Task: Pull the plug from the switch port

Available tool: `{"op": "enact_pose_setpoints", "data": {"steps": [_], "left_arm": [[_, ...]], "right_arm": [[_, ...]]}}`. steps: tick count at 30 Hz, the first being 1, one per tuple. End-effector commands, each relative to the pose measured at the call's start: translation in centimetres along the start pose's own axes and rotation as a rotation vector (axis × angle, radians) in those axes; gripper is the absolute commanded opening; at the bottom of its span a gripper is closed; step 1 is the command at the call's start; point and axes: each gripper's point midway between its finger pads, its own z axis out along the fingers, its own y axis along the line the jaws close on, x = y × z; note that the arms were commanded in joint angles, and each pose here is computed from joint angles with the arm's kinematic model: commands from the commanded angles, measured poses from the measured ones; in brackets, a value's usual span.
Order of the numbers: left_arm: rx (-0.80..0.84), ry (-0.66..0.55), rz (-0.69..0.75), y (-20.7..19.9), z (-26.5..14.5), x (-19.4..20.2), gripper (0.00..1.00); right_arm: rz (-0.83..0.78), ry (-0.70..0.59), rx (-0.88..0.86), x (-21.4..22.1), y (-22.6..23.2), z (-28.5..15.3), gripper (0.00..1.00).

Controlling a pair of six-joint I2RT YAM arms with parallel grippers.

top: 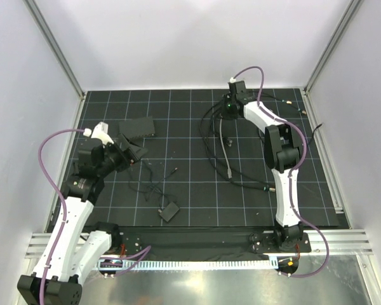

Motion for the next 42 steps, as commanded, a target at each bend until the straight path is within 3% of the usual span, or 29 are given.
{"op": "enact_pose_setpoints", "data": {"steps": [1, 2, 3, 7, 10, 16, 20, 21, 23, 24, 29, 31, 32, 34, 38, 42], "left_arm": [[0.049, 0.001, 0.001, -0.9, -0.5, 0.2, 0.77], [0.045, 0.01, 0.002, -0.7, -0.4, 0.5, 0.77], [0.044, 0.016, 0.003, -0.6, -0.3, 0.6, 0.77], [0.04, 0.025, 0.003, -0.5, 0.0, 0.6, 0.77], [0.039, 0.024, 0.006, -0.4, 0.0, 0.7, 0.77], [-0.003, 0.018, -0.004, 0.9, 0.2, 1.2, 0.77], [-0.065, 0.007, -0.029, 2.3, 0.0, 1.7, 0.7], [-0.093, -0.01, -0.034, 2.9, -0.2, 1.6, 0.7], [-0.096, -0.06, -0.033, 3.0, -1.2, 1.2, 0.7], [-0.108, -0.094, -0.038, 3.2, -1.6, 0.8, 0.7], [-0.094, -0.23, -0.05, 2.7, -4.6, -0.8, 0.7], [-0.087, -0.302, -0.048, 2.5, -6.0, -1.7, 0.7], [-0.085, -0.315, -0.048, 2.4, -6.4, -1.8, 0.7], [-0.068, -0.333, -0.036, 1.8, -7.2, -2.3, 0.71], [-0.056, -0.263, -0.011, 1.4, -7.2, -1.3, 0.7], [-0.048, -0.241, -0.024, 1.7, -6.2, -0.6, 0.7]], "right_arm": [[-0.007, -0.07, 0.019, -3.4, 0.3, -1.6, 0.24], [-0.005, -0.074, 0.031, -3.6, 0.1, -1.9, 0.3], [-0.004, -0.075, 0.045, -3.7, -0.1, -2.2, 0.5], [-0.015, -0.059, 0.101, -3.0, -1.1, -3.8, 0.75], [-0.031, -0.055, 0.185, -2.2, -2.3, -6.2, 0.84], [-0.183, -0.047, 0.171, 2.4, 2.4, -11.8, 0.86], [-0.228, 0.017, -0.143, 8.9, 11.2, -14.3, 0.84], [-0.261, 0.132, -0.305, 14.2, 15.1, -15.3, 0.84], [-0.306, 0.166, -0.466, 17.8, 19.5, -17.2, 0.82], [-0.341, 0.236, -0.532, 21.8, 21.7, -18.5, 0.82], [-0.277, 0.323, -0.707, 28.2, 26.8, -20.0, 0.7], [-0.253, 0.396, -0.722, 30.4, 27.6, -19.8, 0.65], [-0.258, 0.433, -0.691, 31.7, 27.2, -19.1, 0.58], [-0.293, 0.408, -0.626, 32.1, 26.4, -18.7, 0.57], [-0.513, 0.384, -0.469, 34.5, 23.1, -20.4, 0.61], [-0.587, 0.381, -0.354, 36.1, 20.5, -21.5, 0.68]]}}
